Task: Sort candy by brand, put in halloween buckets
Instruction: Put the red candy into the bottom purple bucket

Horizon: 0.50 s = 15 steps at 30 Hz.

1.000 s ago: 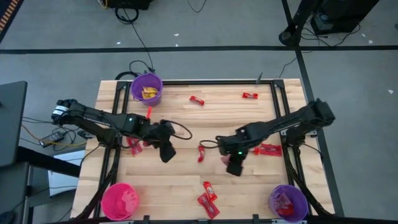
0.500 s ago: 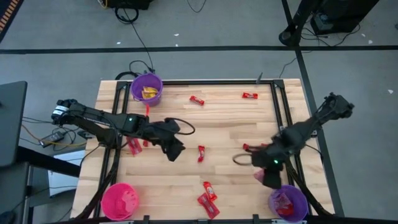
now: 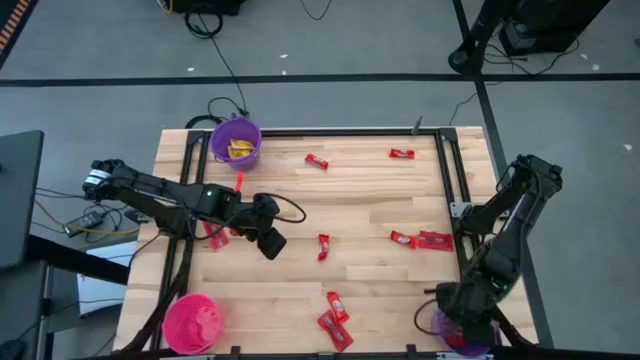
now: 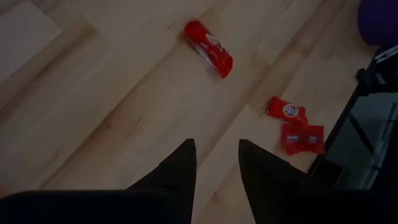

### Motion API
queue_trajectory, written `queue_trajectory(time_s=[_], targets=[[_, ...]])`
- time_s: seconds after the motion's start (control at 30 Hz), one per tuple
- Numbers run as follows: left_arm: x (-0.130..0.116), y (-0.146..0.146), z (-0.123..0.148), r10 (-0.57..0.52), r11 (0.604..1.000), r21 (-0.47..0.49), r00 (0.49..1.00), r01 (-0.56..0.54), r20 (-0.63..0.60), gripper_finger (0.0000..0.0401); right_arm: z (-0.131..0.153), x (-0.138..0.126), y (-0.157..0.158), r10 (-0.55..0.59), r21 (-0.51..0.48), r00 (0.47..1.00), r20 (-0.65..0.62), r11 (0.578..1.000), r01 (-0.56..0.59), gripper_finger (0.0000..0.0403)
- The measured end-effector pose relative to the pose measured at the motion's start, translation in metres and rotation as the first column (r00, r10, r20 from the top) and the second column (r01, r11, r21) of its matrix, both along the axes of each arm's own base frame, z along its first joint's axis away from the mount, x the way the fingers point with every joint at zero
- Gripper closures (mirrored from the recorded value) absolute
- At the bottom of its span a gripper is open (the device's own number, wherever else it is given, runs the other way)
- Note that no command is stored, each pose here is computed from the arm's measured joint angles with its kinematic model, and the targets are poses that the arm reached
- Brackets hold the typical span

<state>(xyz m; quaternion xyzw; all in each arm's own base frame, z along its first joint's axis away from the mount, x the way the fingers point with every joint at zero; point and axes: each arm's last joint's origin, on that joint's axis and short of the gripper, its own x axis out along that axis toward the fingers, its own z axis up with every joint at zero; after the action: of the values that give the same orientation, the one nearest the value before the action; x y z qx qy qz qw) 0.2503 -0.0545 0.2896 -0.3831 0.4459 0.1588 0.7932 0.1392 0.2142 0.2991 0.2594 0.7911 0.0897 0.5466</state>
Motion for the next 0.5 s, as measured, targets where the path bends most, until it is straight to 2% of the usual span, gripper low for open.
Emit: queue_trajectory(time_s=[0.23,0.5], targets=[[0.0,0.001,0.0,0.005,1.0,0.002,1.0,-0.005,0.001,0.0277,-0.021,0.0,0.018,0.065,-0.088,0.998,0.011,0.994,-0.064,0.0379],[-0.002,0.006,-0.001,0.135,0.99,0.032,0.991,-0.134,-0.019,0.0277,-0.029,0.005,0.02,0.055,-0.164,0.997,0.062,0.986,-0.044,0.0292]])
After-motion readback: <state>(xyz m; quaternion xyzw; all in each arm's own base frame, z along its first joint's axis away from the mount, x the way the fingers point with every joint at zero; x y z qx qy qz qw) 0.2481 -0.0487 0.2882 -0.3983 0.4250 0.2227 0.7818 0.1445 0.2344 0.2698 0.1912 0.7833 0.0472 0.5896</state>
